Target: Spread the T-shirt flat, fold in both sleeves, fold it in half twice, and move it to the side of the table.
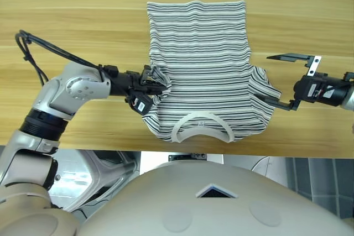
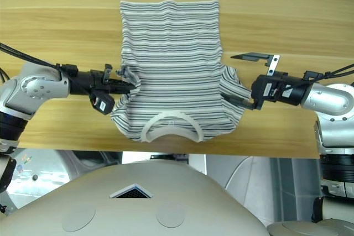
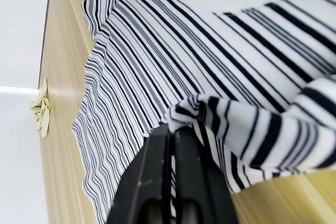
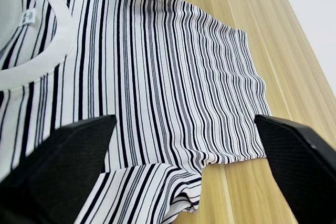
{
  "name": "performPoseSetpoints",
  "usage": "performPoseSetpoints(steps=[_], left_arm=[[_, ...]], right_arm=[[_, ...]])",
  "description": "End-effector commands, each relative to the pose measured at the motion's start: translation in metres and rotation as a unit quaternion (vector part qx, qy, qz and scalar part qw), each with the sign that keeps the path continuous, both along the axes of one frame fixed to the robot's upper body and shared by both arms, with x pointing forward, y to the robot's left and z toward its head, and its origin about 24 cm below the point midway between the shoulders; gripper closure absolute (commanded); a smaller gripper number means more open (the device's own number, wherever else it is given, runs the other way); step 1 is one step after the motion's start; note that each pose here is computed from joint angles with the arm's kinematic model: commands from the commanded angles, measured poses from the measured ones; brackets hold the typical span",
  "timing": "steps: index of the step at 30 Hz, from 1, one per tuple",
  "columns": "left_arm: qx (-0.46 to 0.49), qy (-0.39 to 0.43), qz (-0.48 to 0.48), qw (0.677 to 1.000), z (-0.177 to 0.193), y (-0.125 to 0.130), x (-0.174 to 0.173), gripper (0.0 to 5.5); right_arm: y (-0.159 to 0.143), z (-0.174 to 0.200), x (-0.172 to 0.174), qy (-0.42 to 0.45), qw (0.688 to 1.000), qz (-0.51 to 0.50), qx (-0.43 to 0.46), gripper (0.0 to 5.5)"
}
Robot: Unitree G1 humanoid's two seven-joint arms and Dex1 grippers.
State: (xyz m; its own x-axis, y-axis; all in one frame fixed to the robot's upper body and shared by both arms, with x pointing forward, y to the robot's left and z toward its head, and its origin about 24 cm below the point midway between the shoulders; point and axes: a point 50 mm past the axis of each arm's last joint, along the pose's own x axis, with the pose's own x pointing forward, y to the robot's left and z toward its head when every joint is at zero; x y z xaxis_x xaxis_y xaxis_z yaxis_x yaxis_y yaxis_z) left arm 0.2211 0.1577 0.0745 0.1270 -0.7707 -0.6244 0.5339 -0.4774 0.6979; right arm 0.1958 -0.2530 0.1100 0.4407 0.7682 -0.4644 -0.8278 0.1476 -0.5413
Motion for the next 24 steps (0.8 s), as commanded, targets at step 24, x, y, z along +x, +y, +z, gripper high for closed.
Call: performPoseSetpoints(steps=[24], left_arm=[[0.004,0.01,0.007,1.0,-0.008,-0.029,0.009,5.11]], right_arm=[[0.006,-0.005,0.005,-0.007,1.0,0.002,0.003,0.63]])
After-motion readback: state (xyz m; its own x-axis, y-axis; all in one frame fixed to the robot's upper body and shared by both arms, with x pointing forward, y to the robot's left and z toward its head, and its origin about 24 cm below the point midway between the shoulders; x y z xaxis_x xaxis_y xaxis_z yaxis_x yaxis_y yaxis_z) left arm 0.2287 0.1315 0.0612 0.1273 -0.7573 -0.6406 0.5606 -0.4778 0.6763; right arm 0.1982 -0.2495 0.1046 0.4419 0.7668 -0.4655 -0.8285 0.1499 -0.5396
